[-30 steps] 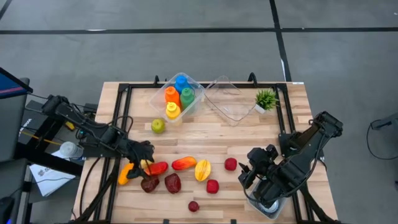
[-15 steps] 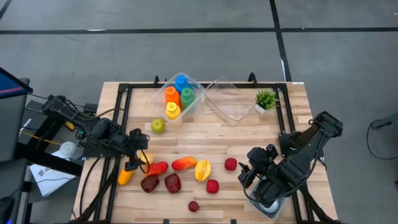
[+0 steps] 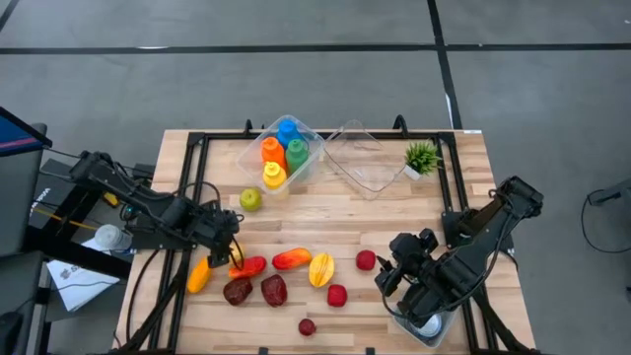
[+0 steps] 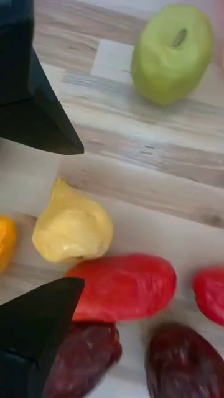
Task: Pick & Place Food Item
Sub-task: Put the pear into the right transparent bin
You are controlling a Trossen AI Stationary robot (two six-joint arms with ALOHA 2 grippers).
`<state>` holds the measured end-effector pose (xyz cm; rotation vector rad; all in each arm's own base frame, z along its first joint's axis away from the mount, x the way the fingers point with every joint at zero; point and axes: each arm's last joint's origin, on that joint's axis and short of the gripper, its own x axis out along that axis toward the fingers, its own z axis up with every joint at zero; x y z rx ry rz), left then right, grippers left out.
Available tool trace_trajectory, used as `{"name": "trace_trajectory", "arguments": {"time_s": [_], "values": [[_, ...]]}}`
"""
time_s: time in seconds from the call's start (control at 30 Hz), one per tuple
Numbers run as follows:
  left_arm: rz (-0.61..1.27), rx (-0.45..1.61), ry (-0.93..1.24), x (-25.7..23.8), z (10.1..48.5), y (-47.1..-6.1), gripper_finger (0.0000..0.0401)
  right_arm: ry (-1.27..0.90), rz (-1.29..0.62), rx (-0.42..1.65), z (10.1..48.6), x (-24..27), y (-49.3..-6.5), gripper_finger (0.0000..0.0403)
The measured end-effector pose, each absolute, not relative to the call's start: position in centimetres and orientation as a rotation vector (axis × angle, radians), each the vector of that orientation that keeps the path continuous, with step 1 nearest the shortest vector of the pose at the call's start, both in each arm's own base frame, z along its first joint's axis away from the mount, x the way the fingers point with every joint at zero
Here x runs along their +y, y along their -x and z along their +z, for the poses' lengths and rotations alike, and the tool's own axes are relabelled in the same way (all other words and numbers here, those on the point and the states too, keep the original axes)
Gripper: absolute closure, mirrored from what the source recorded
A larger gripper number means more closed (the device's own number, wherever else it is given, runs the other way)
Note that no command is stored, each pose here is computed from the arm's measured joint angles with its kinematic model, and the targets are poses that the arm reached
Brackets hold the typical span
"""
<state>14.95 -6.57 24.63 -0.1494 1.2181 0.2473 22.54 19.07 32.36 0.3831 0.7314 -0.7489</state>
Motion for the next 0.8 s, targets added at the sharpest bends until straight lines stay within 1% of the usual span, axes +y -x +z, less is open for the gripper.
{"name": "trace_trajectory", "arguments": {"time_s": [0.17,0.3,0.4,0.6,0.73,0.8], "values": [[0.303,1.276,0.153,-7.0,23.5,-15.9,0.0077,-0.403,-0.748,0.728,31.1,19.2,-22.9,0.0154],[0.311,1.319,0.161,-7.2,22.3,-16.2,0.0076,-0.416,-0.749,0.726,30.7,19.1,-23.2,0.0154],[0.323,1.362,0.219,-7.1,20.5,-15.7,0.0077,-0.419,-0.749,0.725,30.7,19.1,-23.2,0.0154],[0.321,1.371,0.328,-7.1,17.6,-15.1,0.0075,-0.42,-0.746,0.724,30.7,19.2,-23.2,0.0154],[0.321,1.366,0.333,-6.9,16.3,-14.7,0.0082,-0.414,-0.743,0.726,30.7,19.2,-23.2,0.0154],[0.342,1.373,0.344,-6.7,15.9,-14.5,0.0092,-0.414,-0.743,0.727,30.7,19.2,-23.2,0.0154]]}}
